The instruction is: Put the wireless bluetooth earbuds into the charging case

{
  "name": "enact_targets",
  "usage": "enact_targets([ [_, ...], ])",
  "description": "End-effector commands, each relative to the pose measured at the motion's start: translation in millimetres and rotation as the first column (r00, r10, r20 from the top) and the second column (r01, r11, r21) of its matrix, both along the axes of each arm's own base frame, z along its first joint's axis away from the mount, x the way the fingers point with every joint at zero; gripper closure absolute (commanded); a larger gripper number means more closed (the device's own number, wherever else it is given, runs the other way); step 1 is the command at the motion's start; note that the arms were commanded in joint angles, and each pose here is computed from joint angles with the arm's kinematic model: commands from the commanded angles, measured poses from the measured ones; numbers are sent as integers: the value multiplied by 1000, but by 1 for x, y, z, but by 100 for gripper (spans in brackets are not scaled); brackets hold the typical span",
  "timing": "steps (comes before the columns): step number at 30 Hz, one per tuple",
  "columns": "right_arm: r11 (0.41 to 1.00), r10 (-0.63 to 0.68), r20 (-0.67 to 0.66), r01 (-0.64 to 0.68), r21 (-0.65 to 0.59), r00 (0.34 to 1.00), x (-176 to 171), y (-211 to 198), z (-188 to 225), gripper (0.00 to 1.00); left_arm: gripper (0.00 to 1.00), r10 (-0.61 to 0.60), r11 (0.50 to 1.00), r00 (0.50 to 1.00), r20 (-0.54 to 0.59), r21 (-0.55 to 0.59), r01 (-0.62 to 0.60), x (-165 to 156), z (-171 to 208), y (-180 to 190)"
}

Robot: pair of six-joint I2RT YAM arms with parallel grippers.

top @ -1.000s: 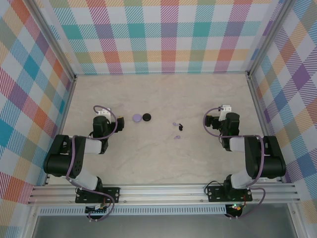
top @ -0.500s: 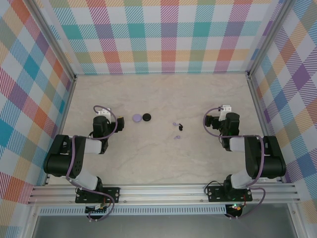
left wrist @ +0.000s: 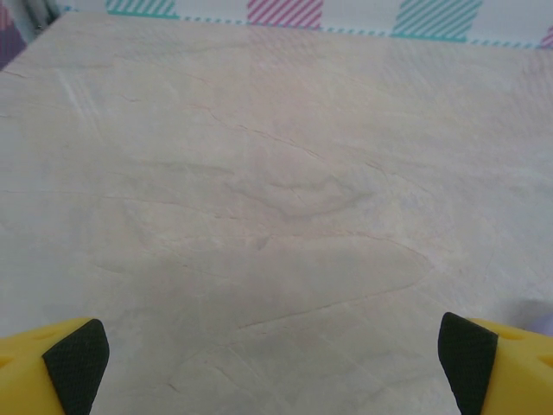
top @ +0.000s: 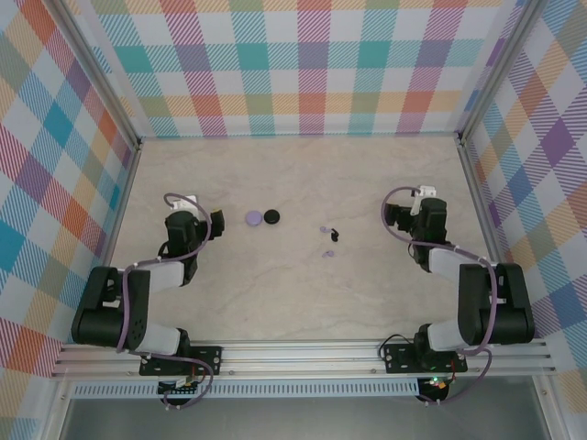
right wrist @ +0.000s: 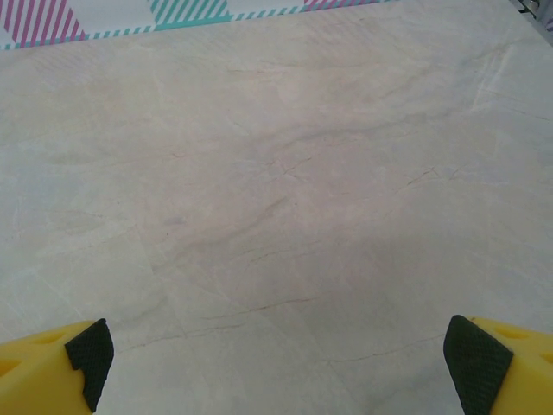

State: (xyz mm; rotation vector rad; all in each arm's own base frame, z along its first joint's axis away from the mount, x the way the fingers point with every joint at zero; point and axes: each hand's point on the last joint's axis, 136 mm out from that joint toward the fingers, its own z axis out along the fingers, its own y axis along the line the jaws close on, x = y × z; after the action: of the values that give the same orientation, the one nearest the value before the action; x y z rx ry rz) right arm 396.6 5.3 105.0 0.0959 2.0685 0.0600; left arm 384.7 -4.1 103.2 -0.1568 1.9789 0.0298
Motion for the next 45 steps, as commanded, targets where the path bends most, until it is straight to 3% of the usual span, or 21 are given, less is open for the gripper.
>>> enact_targets([
  [1, 998, -45, -104, 50, 45, 994, -7, -4, -1, 0, 0, 95, 995, 995, -24, -31, -95, -6, 11, 16],
  [11, 971, 41, -269, 25, 237, 962, -15, 25, 15, 0, 0, 18, 982, 984, -176, -184, -51, -25, 40, -6],
  [18, 903, 240, -333, -85, 420, 912, -18, 74, 23, 0, 0, -91, 914, 950, -300, -404, -40, -33, 33, -40],
  [23, 865, 396, -364, -210, 456, 843, -21, 125, 19, 0, 2, -169, 862, 916, -364, -504, -41, -37, 20, -60],
  [28, 819, 529, -373, -343, 461, 762, -27, 182, 20, 2, 9, -233, 842, 888, -397, -539, -20, -32, 9, -73],
  [34, 771, 618, -399, -425, 474, 678, -32, 230, 17, 14, 21, -299, 838, 842, -449, -546, 6, -6, -10, -85],
  [45, 749, 649, -409, -446, 490, 642, -43, 253, 17, 17, 37, -365, 843, 758, -540, -537, 23, 51, -51, -106],
])
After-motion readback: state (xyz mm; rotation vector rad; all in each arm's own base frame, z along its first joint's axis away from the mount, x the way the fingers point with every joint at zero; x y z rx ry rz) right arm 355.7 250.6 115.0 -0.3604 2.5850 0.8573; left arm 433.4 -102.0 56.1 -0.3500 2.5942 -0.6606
